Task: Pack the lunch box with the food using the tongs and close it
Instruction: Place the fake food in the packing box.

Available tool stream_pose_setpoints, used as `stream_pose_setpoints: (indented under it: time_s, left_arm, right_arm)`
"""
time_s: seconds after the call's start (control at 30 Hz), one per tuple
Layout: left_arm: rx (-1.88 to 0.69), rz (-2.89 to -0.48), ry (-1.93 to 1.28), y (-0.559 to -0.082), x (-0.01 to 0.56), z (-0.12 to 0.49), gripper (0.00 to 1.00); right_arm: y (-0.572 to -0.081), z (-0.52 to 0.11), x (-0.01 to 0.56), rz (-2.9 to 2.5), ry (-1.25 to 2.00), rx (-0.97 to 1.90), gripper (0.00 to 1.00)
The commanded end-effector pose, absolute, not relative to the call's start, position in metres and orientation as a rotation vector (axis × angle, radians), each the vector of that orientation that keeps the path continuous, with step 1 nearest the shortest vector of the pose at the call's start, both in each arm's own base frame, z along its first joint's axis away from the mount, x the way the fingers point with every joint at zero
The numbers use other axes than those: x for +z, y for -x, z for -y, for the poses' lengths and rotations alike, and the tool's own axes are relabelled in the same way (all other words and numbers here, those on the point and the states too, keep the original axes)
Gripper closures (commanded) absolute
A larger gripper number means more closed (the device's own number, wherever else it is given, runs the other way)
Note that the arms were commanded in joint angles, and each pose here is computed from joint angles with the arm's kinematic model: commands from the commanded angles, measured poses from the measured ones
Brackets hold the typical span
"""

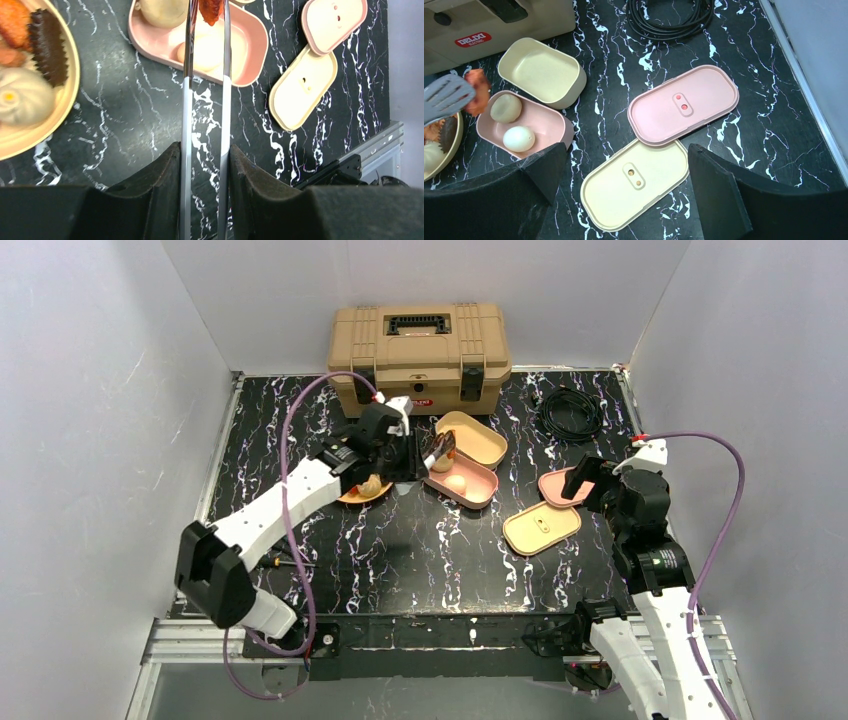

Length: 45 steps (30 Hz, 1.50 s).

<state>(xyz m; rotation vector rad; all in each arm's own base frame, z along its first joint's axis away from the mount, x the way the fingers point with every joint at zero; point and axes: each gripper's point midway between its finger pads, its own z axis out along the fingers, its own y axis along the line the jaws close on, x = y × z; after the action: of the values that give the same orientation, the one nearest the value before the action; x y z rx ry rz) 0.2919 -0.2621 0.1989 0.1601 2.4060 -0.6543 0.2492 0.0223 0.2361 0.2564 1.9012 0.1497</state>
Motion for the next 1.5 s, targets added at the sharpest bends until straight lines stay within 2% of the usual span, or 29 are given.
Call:
stream_pose_setpoints:
  time_s: [0.0,0.13,0.33,0.8,1.1,1.33,1.47]
  left_arm:
    - [-0.719,-2.274,-0.086,-0.325,0.229,0.291,1.0]
    - [-0.754,-2.257,-0.04,-0.342,0.226,0.306,1.0]
    - [-0.667,-2.274,0.035,-0.367,0.205,0.309,1.0]
    - [-0.614,-2.297,0.042,-0.395,0.188,0.325,1.0]
    - [-0.611,-2.316,0.041,-0.393,0.184,0.325,0.74]
    - [-0.595,-2.323,0.027,-0.391,0.186,0.322,0.67]
    - [-0.603,-2.322,0.008,-0.39,0.189,0.323,0.67]
  right_arm:
    - [-0.251,-0.021,0.258,-1.828,-0.25,0.158,0.0]
    - [-0.251,-0.021,0.259,-1.826,-0.25,0.157,0.0]
    - [-0.25,-0.022,0.258,-1.823,-0.248,0.162,0.0]
    - [-0.25,-0.022,0.258,-1.823,-0.244,0.166,0.0]
    - [-0.249,-0.022,0.26,-1.82,-0.245,0.165,0.0]
    - [-0.248,-0.021,0.261,-1.818,-0.247,0.159,0.0]
    - [-0.248,-0.021,0.261,-1.819,-0.245,0.161,0.0]
